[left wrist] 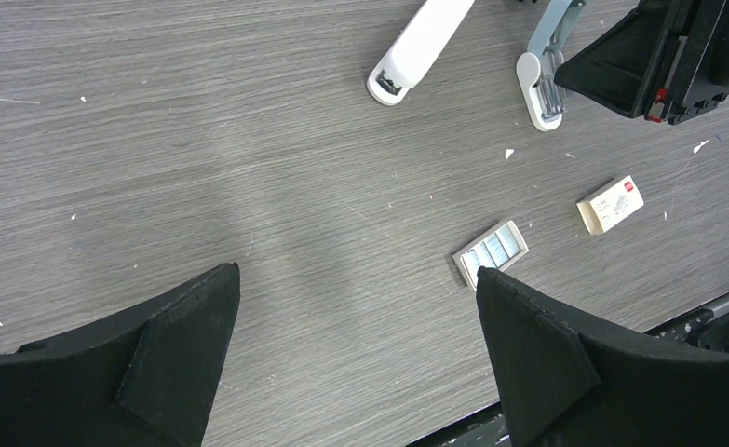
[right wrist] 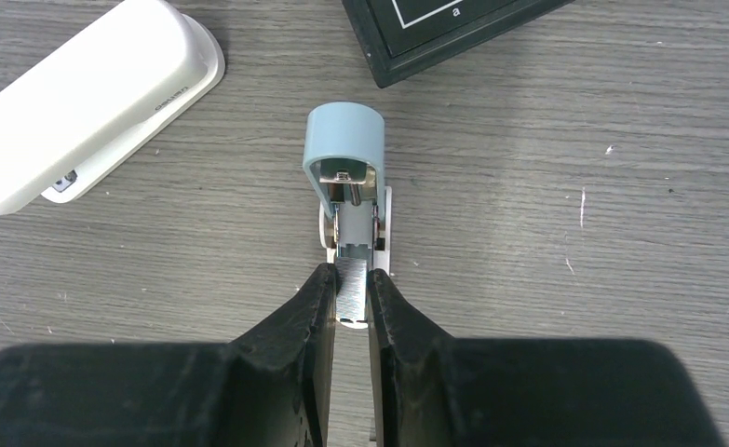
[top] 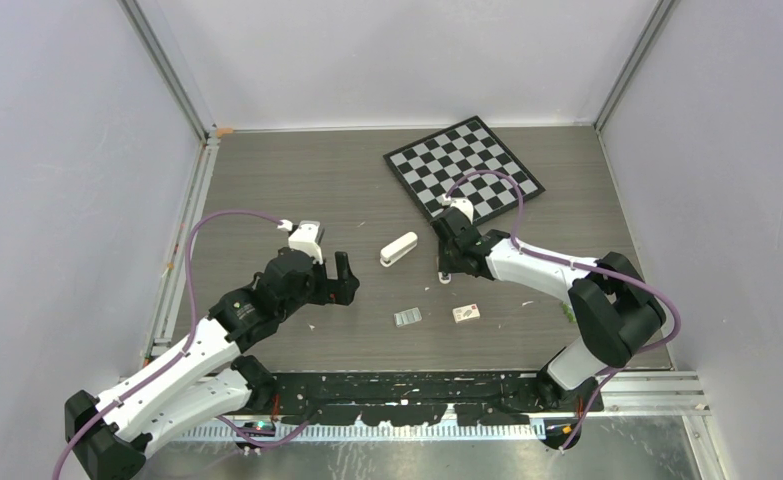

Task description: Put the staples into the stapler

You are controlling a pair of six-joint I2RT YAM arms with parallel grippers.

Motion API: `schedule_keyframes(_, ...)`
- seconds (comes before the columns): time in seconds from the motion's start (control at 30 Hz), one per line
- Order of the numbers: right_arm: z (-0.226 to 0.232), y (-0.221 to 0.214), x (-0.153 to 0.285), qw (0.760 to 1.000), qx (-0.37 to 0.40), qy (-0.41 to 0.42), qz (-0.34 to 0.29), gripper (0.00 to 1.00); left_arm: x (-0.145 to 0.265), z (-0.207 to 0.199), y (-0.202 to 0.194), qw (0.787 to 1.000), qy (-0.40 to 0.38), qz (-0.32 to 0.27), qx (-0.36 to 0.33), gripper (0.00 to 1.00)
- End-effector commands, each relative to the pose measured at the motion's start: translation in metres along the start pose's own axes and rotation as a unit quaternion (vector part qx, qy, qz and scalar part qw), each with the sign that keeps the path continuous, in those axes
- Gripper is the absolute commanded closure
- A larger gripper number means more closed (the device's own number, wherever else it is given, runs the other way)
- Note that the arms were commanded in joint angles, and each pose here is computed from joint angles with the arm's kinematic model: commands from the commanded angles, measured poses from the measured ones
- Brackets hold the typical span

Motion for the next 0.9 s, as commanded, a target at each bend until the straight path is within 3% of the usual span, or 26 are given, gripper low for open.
schedule_keyframes(0.0, 0.002, 0.012, -0.001, 1.0, -0.015, 0.003, -0.023, 0.78, 0.002, -0.009, 0.01, 0.999, -0.025, -0.023, 0.005, 0.0)
schedule_keyframes(0.87, 0.001, 0.001, -0.013, 1.0, -0.015, 0.001, -0.007, 0.78, 0.004, -0.007, 0.009, 0.999, -0.02, -0.028, 0.008, 0.0)
Point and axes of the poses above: each gripper's point midway between its finger pads, its own x axis back along the fingers, its own z axis along the line the jaws close on, y = z × x, the point moved 8 cm from there along x, back along the fingers, and after that the axes turned 11 degrees about x, right-handed, at the moved point
